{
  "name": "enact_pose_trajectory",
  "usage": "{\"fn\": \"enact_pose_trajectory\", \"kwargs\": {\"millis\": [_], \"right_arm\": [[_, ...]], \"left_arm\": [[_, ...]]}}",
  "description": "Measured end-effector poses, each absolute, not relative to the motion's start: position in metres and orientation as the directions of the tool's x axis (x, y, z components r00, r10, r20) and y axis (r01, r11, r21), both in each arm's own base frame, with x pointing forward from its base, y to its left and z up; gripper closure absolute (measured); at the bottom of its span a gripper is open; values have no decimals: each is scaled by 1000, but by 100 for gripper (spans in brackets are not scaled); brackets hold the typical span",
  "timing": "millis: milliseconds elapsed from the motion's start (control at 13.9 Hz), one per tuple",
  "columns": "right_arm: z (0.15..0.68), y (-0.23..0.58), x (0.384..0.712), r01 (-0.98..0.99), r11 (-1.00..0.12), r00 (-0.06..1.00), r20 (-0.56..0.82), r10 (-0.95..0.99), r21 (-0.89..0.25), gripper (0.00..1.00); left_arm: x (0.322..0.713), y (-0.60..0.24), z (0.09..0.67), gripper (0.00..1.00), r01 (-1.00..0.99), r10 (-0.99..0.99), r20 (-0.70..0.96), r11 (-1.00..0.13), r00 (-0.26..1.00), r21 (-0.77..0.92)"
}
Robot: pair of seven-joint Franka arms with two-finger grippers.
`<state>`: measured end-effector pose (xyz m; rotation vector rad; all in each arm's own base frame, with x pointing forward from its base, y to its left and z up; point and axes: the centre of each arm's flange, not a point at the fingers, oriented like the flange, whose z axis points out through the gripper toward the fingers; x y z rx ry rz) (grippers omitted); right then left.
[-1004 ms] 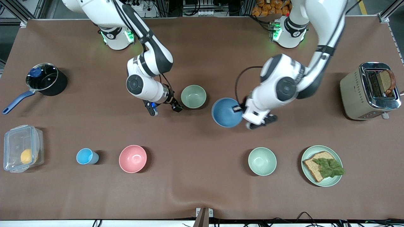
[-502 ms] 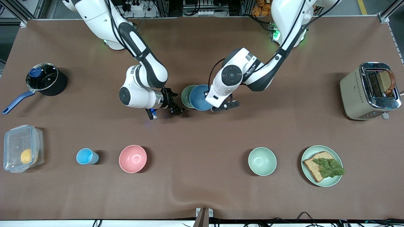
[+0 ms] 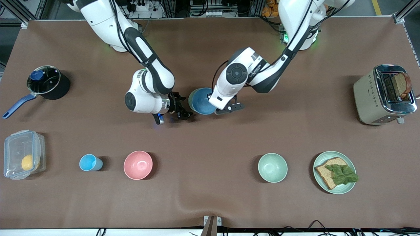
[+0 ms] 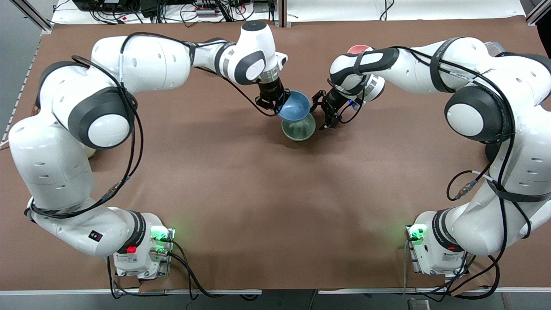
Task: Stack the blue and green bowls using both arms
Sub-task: 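Move the blue bowl with the left gripper over the green bowl and lower it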
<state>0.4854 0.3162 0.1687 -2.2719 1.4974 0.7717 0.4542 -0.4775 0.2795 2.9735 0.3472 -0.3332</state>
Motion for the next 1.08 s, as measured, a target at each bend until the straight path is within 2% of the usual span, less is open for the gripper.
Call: {"fn": "enact_pose_trajectory", "kwargs": {"millis": [1076], "right_arm": [[169, 316, 485, -912, -408, 313, -591, -743, 31, 0]], "left_arm": [[424, -504, 235, 94, 207, 180, -257, -975, 949, 83]]}}
